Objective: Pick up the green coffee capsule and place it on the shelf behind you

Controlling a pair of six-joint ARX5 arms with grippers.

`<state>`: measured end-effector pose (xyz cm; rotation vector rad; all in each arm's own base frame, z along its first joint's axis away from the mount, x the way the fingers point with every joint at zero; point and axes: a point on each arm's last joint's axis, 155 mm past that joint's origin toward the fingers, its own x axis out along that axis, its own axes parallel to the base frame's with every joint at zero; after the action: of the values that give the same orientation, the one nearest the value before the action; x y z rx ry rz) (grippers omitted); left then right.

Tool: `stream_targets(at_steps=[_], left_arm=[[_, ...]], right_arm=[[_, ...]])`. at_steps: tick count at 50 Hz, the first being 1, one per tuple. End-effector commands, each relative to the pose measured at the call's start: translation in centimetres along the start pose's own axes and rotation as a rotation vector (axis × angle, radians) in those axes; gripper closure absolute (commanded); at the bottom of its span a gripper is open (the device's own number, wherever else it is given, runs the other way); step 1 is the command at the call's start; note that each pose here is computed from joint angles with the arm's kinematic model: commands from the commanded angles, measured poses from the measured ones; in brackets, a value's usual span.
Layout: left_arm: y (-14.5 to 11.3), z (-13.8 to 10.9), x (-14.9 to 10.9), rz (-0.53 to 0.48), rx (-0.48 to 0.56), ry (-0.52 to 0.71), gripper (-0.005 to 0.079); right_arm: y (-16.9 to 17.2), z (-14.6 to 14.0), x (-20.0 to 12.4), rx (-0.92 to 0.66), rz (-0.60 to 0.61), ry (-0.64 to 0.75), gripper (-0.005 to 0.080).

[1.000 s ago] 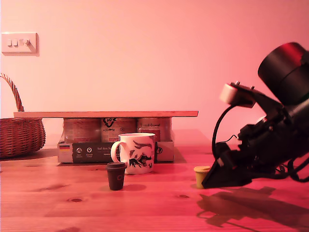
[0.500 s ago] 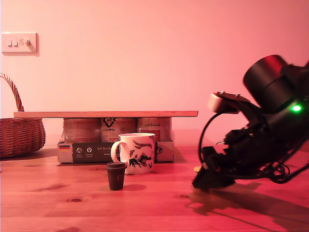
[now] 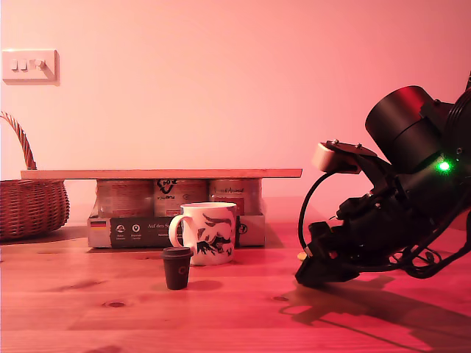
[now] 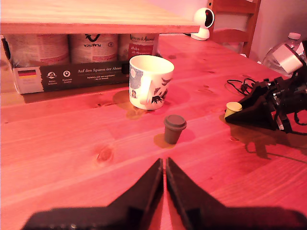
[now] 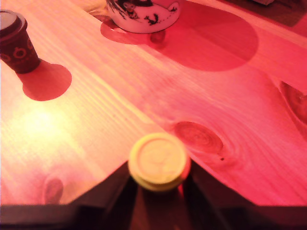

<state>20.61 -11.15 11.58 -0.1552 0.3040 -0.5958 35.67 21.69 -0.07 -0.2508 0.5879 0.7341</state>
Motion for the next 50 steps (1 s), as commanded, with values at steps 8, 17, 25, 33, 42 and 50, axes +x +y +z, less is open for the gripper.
stream_targets(at_steps=[8, 17, 25, 33, 42, 50], left_arm=[[-0.2, 0.2, -0.1, -0.006, 0.011, -0.007, 0.0764], [-0.2, 0.2, -0.1, -0.006, 0.011, -0.007, 0.0764], [-0.2, 0.2, -0.1, -0.006, 0.011, -0.007, 0.0764], [-0.2, 0.2, -0.1, -0.006, 0.011, -0.008, 0.0764], [-0.2, 0.2, -0.1, -0.006, 0.011, -0.008, 0.0764], [-0.2, 0.2, -0.1, -0.006, 0.011, -0.007, 0.0764]], right_arm=[[0.3, -0.5, 0.3, -0.001, 0.008, 0.011, 0.0616], [0.1, 0.5, 0.2, -0.007, 0.000, -0.026, 0.0616], [0.2, 2.2, -0.1, -0.020, 0.000, -0.066, 0.0616], [0.0, 5.1, -0.6, 0.000, 0.001, -0.098, 0.0616], [-0.4, 8.8, -1.2, 0.016, 0.005, -0.096, 0.0616], [-1.1, 12.2, -1.4, 0.017, 0.005, -0.090, 0.0616]])
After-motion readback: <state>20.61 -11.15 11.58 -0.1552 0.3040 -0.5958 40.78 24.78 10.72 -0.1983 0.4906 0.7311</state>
